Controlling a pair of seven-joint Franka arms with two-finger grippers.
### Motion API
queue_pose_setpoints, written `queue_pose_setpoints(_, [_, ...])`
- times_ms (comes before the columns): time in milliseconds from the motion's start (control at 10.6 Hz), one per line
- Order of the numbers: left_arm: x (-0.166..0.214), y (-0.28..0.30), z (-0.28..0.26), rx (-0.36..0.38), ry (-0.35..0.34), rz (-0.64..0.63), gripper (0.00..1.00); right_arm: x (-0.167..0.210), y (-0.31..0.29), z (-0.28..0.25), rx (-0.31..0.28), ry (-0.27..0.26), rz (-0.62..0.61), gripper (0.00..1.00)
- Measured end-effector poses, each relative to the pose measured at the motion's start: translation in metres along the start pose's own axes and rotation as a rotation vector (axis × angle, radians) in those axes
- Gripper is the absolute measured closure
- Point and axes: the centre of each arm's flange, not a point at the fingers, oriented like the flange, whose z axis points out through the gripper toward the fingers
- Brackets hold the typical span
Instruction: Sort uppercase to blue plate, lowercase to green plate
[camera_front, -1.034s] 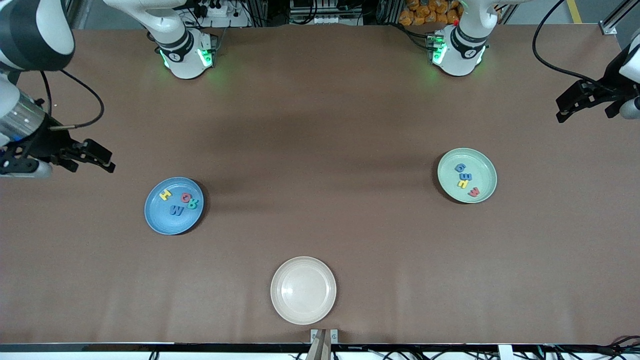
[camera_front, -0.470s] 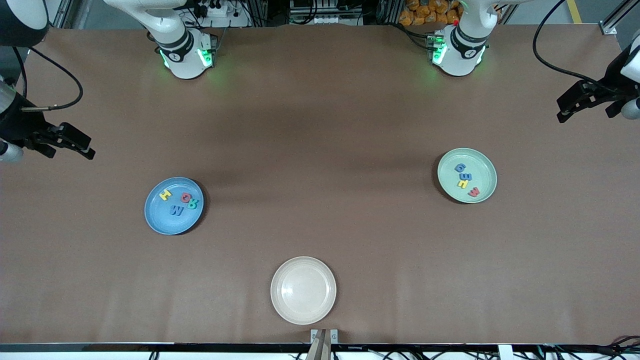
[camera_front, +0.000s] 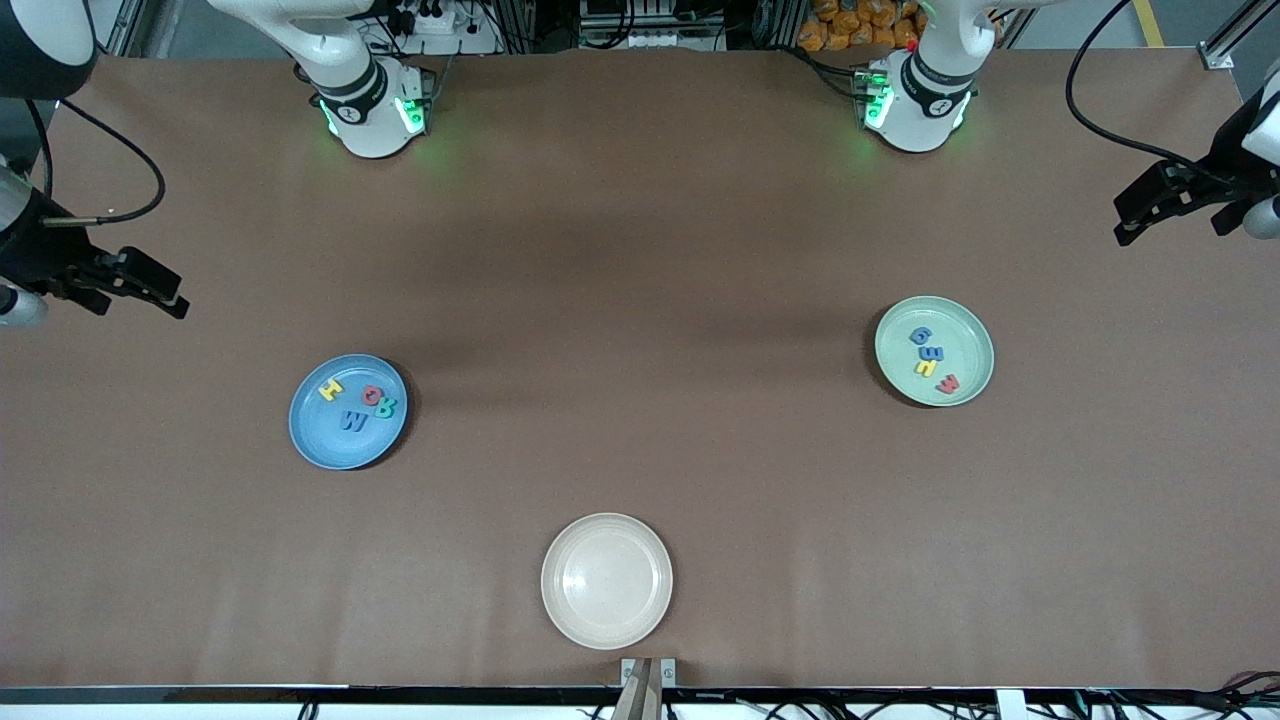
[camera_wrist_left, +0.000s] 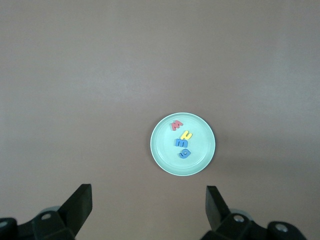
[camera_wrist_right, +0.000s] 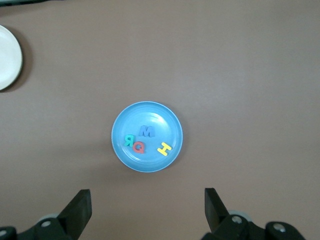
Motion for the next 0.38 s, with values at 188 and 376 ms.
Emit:
queue_pose_setpoints(188, [0.000,0.000,0.000,0.000,0.000,0.000,0.00,0.000,-0.004,-0.002,-0.021,0.001,-0.016,0.00])
queue_pose_setpoints(376, [0.000,0.000,0.000,0.000,0.000,-0.001,0.00,-0.001,-0.005,-0.017,-0.022,-0.006,-0.017,0.00])
